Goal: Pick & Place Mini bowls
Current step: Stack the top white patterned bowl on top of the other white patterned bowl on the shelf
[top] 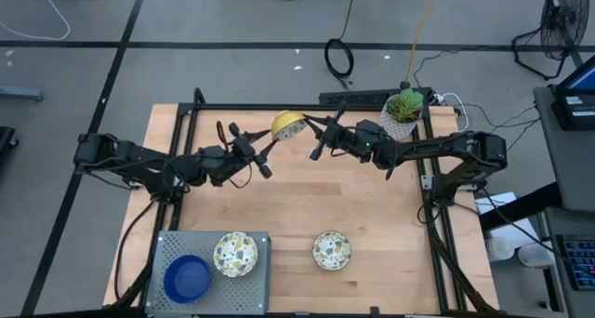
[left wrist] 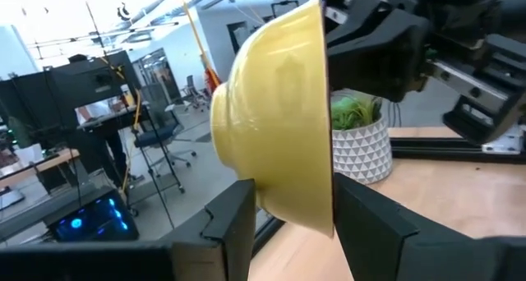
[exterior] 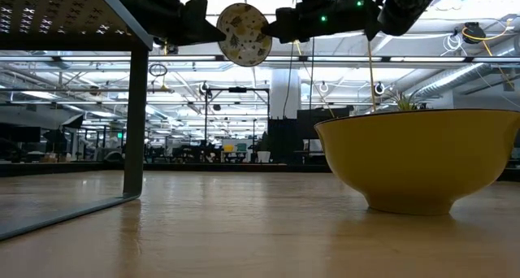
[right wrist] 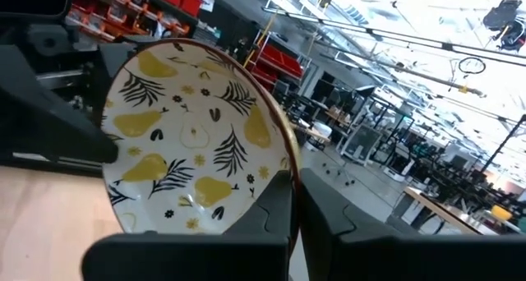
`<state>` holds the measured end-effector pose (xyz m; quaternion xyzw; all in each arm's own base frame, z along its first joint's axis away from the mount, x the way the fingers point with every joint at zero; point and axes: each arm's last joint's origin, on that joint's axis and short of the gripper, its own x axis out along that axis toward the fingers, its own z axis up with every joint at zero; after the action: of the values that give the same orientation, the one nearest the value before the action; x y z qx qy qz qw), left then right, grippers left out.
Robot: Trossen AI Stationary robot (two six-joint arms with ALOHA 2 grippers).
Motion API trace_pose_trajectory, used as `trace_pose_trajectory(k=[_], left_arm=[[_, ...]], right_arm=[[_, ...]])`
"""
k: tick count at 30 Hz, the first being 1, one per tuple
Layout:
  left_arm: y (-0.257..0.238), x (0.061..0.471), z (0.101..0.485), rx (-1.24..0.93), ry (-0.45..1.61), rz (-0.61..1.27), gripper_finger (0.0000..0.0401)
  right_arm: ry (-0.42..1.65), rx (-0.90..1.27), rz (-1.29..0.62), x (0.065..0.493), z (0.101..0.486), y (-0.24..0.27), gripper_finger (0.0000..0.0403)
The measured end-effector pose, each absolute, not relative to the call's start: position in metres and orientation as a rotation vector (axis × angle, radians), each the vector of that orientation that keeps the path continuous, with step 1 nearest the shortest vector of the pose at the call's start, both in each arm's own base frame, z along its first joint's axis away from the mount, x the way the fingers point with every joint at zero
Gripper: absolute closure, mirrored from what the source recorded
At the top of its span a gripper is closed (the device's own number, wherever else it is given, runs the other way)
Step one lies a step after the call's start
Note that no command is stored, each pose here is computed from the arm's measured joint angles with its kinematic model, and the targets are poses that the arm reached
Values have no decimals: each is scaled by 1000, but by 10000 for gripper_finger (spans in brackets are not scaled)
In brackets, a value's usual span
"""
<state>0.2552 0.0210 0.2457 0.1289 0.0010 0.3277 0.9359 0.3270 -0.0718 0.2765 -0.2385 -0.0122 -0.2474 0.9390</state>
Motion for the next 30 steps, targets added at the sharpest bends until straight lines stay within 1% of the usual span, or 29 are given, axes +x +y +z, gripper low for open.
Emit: trace_pose_trajectory(k=[10,13,18,20,21,25,30], left_arm=[[31,254,246,245,-3,709,248],[32,255,248,258,-1,723,273],[34,255,254,244,-18,774,351],[35,255,255,243,-12,812,381],[36,255,257,241,-14,828,389],[37,254,256,222,-6,879,391],[36,252,259,220,-15,872,392]], right_arm=[[-5,-492,-483,329,274,-66,403],[-2,-492,-482,329,274,-66,403],[-2,-486,-479,328,274,-65,402],[3,-485,-440,329,273,-63,402],[4,-479,-418,330,272,-61,401],[10,-461,-314,331,269,-60,400],[19,-423,-292,331,267,-57,400]])
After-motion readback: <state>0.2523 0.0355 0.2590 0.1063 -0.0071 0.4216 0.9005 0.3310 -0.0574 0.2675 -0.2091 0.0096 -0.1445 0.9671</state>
